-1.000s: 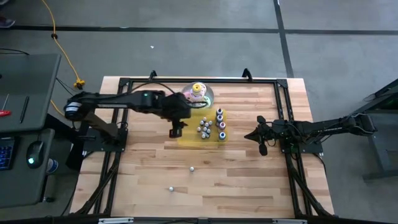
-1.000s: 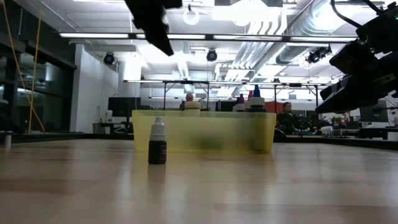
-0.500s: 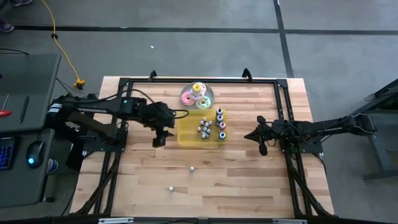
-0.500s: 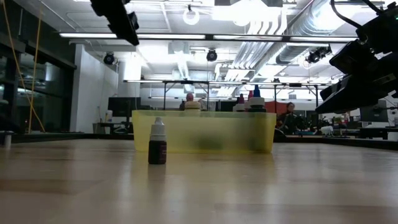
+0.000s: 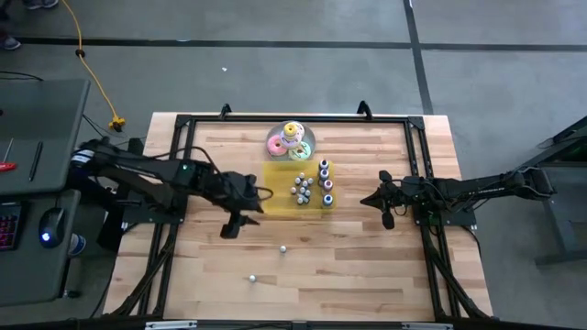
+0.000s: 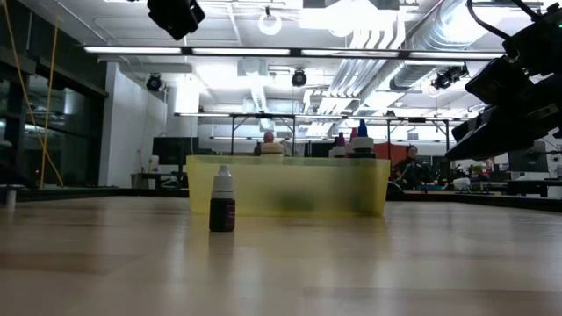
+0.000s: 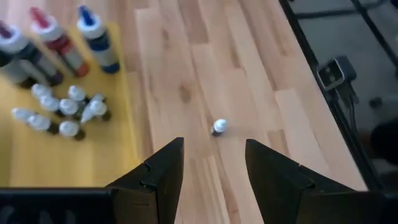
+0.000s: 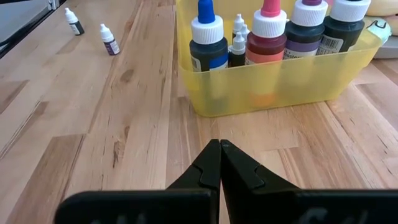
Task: Pick & Place food coloring
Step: Put the small purple food coloring bottle into the yellow container
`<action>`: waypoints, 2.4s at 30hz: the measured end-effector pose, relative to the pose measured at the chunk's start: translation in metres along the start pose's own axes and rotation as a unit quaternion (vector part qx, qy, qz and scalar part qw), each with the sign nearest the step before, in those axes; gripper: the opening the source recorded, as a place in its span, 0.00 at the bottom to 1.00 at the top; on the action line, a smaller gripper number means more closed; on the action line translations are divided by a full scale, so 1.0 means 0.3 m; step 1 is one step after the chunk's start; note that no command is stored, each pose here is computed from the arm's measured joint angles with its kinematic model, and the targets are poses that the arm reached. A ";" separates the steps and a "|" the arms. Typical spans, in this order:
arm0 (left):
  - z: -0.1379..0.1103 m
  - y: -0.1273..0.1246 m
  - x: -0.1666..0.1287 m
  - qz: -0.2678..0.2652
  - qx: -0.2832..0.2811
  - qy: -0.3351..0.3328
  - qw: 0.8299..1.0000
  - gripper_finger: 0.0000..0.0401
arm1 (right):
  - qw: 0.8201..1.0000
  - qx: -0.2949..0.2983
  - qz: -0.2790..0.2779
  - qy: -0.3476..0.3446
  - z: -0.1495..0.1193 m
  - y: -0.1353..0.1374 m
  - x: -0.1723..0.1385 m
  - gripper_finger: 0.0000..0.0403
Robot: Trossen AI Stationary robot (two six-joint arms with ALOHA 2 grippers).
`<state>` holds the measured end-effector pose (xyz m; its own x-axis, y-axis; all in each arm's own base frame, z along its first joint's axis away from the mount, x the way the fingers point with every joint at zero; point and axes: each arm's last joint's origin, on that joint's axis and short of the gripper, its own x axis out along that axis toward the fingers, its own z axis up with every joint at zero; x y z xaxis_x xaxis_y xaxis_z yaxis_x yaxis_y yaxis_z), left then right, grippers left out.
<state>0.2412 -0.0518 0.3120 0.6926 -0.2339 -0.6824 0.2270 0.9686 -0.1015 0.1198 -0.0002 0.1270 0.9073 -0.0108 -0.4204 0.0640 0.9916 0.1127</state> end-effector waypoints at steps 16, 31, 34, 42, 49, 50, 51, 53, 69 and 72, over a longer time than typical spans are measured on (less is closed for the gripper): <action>-0.016 -0.088 0.302 -0.053 0.098 0.059 0.992 0.42 | 1.000 0.000 0.000 0.000 0.000 0.000 0.000 0.00; -0.077 -0.077 0.511 -0.062 0.140 0.086 0.984 0.42 | 1.000 0.000 0.000 0.001 -0.001 0.000 0.000 0.00; -0.111 -0.069 0.521 -0.046 0.147 0.100 0.983 0.42 | 1.000 0.000 0.000 0.002 -0.001 0.000 0.000 0.00; -0.158 -0.059 0.542 -0.032 0.166 0.074 0.983 0.42 | 1.000 0.000 0.000 -0.001 0.000 0.000 0.000 0.00; -0.164 -0.057 0.548 -0.032 0.188 0.052 0.980 0.42 | 1.000 0.000 0.000 0.000 0.000 0.000 0.000 0.00; -0.166 -0.057 0.549 -0.032 0.190 0.051 0.980 0.42 | 1.000 0.000 0.000 0.000 0.000 0.000 0.000 0.00; -0.165 -0.057 0.550 -0.032 0.190 0.049 0.980 0.42 | 1.000 0.000 0.000 0.000 0.000 0.000 0.000 0.00; -0.160 -0.058 0.563 -0.034 0.191 0.035 0.980 0.42 | 1.000 0.000 0.000 -0.001 0.000 0.000 0.000 0.00; -0.169 -0.060 0.591 -0.052 0.190 0.030 0.980 0.42 | 1.000 0.000 0.000 0.000 0.000 0.000 0.000 0.00; -0.179 -0.059 0.597 -0.053 0.188 0.041 0.980 0.42 | 1.000 0.000 0.000 0.000 0.000 0.000 0.000 0.00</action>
<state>0.3245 -0.1063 0.1526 0.5980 -0.3084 -0.7398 0.5414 0.8360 0.0891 0.1198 -0.0003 0.1270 0.9076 -0.0111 -0.4197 0.0643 0.9915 0.1127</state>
